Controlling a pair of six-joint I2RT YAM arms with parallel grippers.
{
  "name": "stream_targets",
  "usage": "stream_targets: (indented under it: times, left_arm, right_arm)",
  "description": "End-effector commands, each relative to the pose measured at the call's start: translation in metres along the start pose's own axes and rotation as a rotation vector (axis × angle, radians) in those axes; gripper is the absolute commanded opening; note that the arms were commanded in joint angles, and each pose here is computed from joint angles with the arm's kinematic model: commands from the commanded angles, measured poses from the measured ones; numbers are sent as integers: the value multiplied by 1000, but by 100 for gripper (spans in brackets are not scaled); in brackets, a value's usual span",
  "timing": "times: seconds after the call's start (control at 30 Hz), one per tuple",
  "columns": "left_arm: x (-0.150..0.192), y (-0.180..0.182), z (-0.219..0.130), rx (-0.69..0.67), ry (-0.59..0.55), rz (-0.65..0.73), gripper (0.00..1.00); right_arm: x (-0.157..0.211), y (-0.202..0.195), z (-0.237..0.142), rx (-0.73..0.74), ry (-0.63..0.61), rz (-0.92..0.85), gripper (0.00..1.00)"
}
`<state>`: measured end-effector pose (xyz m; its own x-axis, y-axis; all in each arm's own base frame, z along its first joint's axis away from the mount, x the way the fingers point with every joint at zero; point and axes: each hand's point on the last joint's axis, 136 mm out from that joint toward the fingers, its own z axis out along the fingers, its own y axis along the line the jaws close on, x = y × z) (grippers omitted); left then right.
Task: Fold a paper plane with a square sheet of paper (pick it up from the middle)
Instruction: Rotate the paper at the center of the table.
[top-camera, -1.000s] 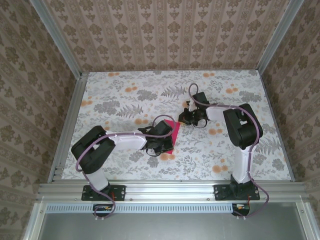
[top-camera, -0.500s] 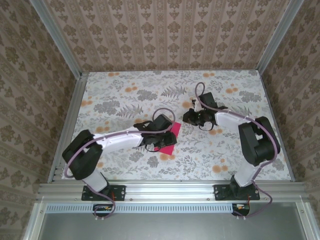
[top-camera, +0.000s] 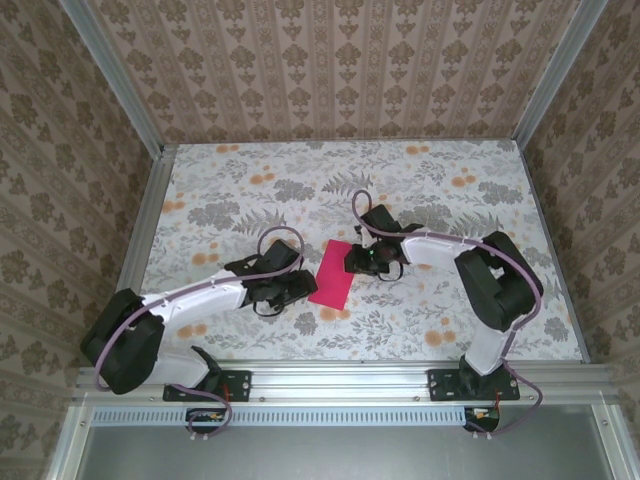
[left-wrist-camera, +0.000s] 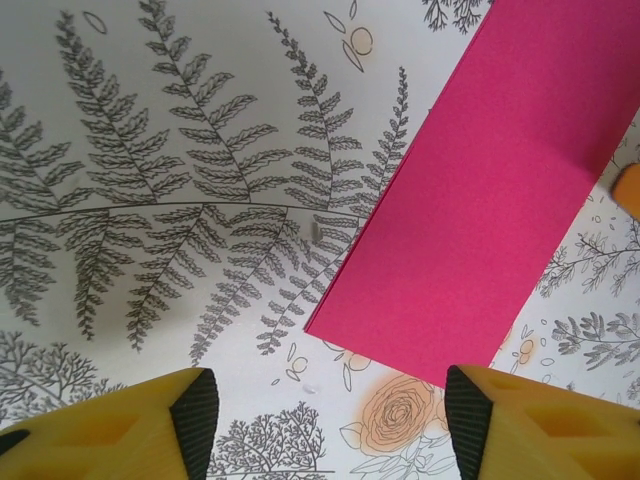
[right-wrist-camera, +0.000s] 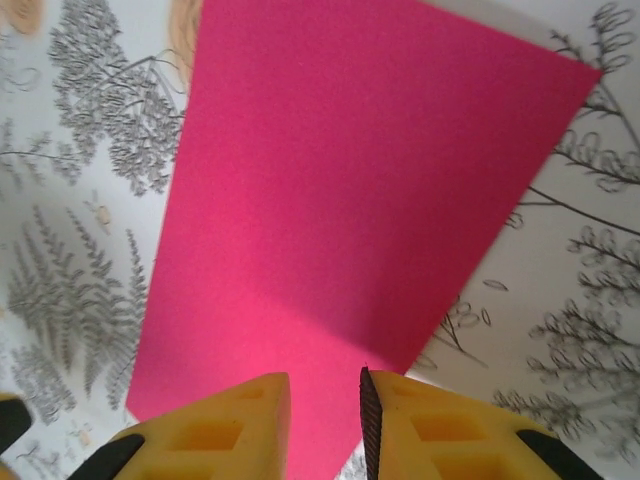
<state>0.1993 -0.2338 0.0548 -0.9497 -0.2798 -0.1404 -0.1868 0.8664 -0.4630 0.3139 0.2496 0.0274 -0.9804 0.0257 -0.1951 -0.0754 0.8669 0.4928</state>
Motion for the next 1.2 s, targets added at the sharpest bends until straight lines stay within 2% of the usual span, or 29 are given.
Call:
stream_targets:
  times: [0.0,0.33,0.57,0.73,1.0,1.17]
  left_arm:
    - [1,-1,-3,13,14,4,67]
    - [3,-21,13,70,69,27,69]
    - [4,-40,25,152,97,0,66]
    - [4,-39,31,147,106,-18,63]
    - [7,-34,33,146,107,-41,61]
    - [8,-35,35,152,111,-43,54]
  right_arm:
    - [-9,-4,7,48,2,-1,27]
    - [-41,4,31,75,15,-59,27]
    - [-40,13,23,34,11,-42,27]
    - [-43,27,4,-10,-16,-46,27]
    - [-6,25,-8,-27,36,14,28]
    - [25,17,-2,-11,94,57,27]
